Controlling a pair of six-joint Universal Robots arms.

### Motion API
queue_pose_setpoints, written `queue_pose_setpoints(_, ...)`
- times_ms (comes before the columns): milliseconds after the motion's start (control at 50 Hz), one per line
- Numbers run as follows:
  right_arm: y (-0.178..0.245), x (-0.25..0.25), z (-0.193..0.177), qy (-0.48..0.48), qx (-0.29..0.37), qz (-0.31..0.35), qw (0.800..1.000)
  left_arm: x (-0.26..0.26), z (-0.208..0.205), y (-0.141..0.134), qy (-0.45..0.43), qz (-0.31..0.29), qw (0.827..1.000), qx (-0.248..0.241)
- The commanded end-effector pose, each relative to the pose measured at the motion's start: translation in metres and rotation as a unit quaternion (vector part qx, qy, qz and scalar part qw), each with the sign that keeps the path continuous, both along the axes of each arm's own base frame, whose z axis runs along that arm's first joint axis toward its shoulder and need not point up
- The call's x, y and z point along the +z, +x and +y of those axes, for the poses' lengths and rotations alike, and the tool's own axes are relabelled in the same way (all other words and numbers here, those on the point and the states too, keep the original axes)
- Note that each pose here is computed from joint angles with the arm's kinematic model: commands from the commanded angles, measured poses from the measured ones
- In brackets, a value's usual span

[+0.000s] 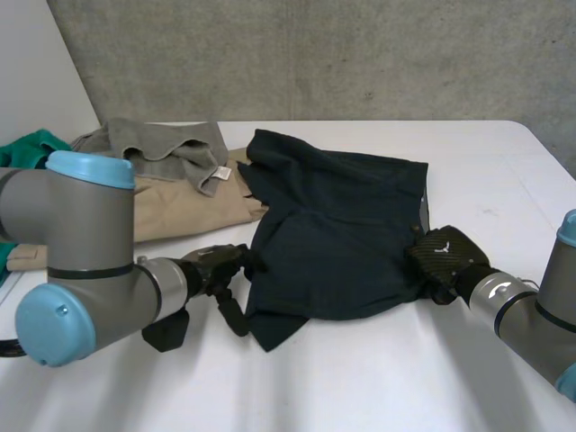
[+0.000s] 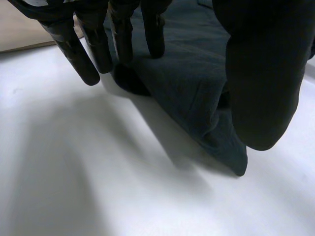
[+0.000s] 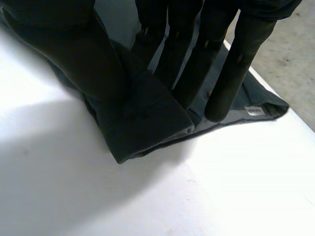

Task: Fold the laundry.

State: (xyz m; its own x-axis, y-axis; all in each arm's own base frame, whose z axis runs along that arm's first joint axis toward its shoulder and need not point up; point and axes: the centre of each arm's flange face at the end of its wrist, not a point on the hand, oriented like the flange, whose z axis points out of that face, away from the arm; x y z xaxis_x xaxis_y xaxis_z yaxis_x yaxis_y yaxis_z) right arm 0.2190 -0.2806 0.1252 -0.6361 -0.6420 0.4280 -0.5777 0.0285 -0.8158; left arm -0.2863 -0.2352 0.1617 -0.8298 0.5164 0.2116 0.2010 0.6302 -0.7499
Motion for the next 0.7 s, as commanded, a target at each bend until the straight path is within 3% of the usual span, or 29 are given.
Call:
queue_pose_setpoints(20,-0.008,0.012,-0.003,-0.002,-0.027,-0.021,0.999,-0.001,0.006,-0.02,-0.017,-0.003,1.0,-0.015)
queue_pose_setpoints(200,-0.015,0.042,0.0,-0.023,-0.04,-0.034,0.998,-0.007,0.023,-0.05,-0.05,-0.034,0.998,-0.031)
queue_pose_setpoints(280,-0.024,0.053,-0.007,-0.028,-0.056,-0.036,0.997,-0.011,0.03,-0.056,-0.084,-0.074,0.994,-0.021)
queue_pose_setpoints(420,-0.025,0.061,-0.001,0.014,-0.05,-0.019,0.998,0.02,0.024,-0.04,-0.193,-0.188,0.963,-0.001)
queue_pose_setpoints(460,-0.024,0.064,0.004,0.026,-0.038,-0.009,0.999,0.027,0.027,-0.035,-0.205,-0.204,0.957,-0.019)
queue_pose_setpoints(560,-0.024,0.081,0.033,0.066,0.037,0.058,0.995,0.048,0.062,-0.02,-0.225,-0.27,0.929,-0.117)
queue_pose_setpoints(580,-0.026,0.083,0.044,0.092,0.062,0.085,0.99,0.049,0.082,-0.015,-0.222,-0.303,0.911,-0.17)
queue_pose_setpoints(700,-0.034,0.088,0.072,0.177,0.156,0.173,0.956,0.04,0.101,-0.009,-0.204,-0.36,0.88,-0.235)
